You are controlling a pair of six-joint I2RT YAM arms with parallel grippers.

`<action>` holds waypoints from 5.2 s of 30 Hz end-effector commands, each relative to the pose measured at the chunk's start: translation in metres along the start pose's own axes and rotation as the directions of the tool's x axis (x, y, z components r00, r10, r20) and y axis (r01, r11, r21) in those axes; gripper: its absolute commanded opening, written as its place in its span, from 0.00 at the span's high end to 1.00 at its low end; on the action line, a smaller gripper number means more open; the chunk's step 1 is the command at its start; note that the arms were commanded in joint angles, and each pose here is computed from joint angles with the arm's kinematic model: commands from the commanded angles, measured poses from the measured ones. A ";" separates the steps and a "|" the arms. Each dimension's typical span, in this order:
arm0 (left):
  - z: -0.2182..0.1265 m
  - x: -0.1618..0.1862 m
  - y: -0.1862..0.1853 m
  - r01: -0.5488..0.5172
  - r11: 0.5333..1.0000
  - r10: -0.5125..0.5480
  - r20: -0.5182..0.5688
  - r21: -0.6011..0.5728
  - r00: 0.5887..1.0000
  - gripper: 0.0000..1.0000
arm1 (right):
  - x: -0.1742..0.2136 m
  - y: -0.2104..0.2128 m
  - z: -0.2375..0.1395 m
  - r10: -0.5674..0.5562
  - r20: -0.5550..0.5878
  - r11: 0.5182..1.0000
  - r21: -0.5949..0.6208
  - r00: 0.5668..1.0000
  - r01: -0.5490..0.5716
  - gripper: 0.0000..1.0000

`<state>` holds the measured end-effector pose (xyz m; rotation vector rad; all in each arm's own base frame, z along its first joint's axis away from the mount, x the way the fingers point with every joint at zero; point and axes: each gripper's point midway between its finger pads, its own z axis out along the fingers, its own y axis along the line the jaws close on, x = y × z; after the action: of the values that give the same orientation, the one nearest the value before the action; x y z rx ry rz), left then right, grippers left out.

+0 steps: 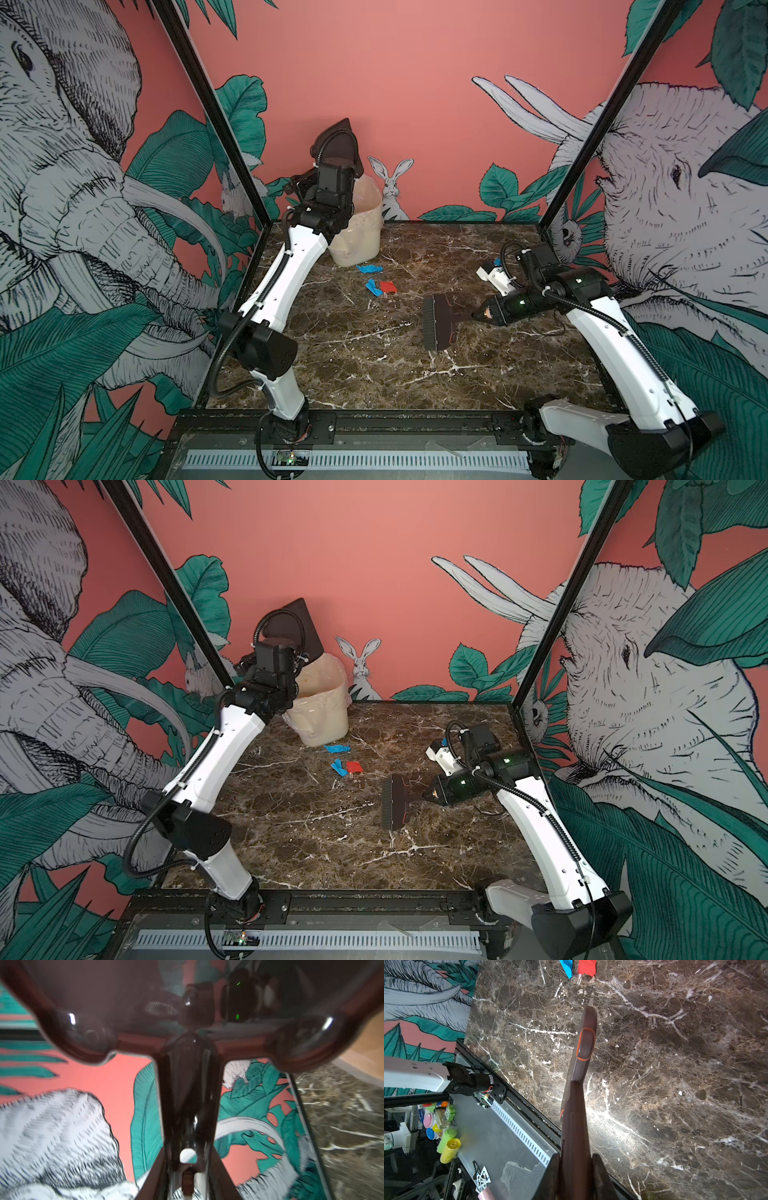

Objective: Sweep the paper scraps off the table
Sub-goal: 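Tip the dustpan over the beige bin with the left gripper, then lower the dustpan with the left gripper while the right brush nears the scraps, then set the dustpan down with the left gripper while the right brush sweeps scraps, then sweep the blue and red scraps into the dustpan with the right brush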

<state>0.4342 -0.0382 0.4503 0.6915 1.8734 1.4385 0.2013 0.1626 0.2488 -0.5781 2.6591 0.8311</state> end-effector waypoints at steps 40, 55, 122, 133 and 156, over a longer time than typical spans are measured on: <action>-0.125 0.111 -0.153 0.386 0.736 -0.393 -0.113 0.557 0.912 1.00 | -0.195 0.003 0.211 0.355 0.092 0.882 -0.362 0.930 -0.301 1.00; -0.135 0.096 -0.166 0.352 0.725 -0.378 -0.086 0.592 0.922 1.00 | -0.073 -0.092 0.113 0.440 0.052 0.897 -0.073 0.897 -0.436 1.00; -0.277 0.151 -0.395 0.096 0.313 0.133 -0.144 0.945 0.981 1.00 | -0.048 -0.079 0.006 -0.192 -0.521 0.699 0.522 0.832 0.488 1.00; -0.281 0.151 -0.399 0.012 0.336 0.204 -0.086 0.942 0.975 1.00 | -0.042 -0.069 0.023 -0.217 -0.573 0.698 0.474 0.790 0.536 1.00; -0.290 0.145 -0.415 -0.046 0.287 0.242 -0.026 0.957 0.970 1.00 | -0.053 -0.050 0.027 -0.293 -0.607 0.620 0.467 0.739 0.630 1.00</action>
<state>0.1124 -0.2045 0.0650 1.3242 2.8542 0.2524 0.2690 0.1676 0.2228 -1.3170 2.6980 -0.3507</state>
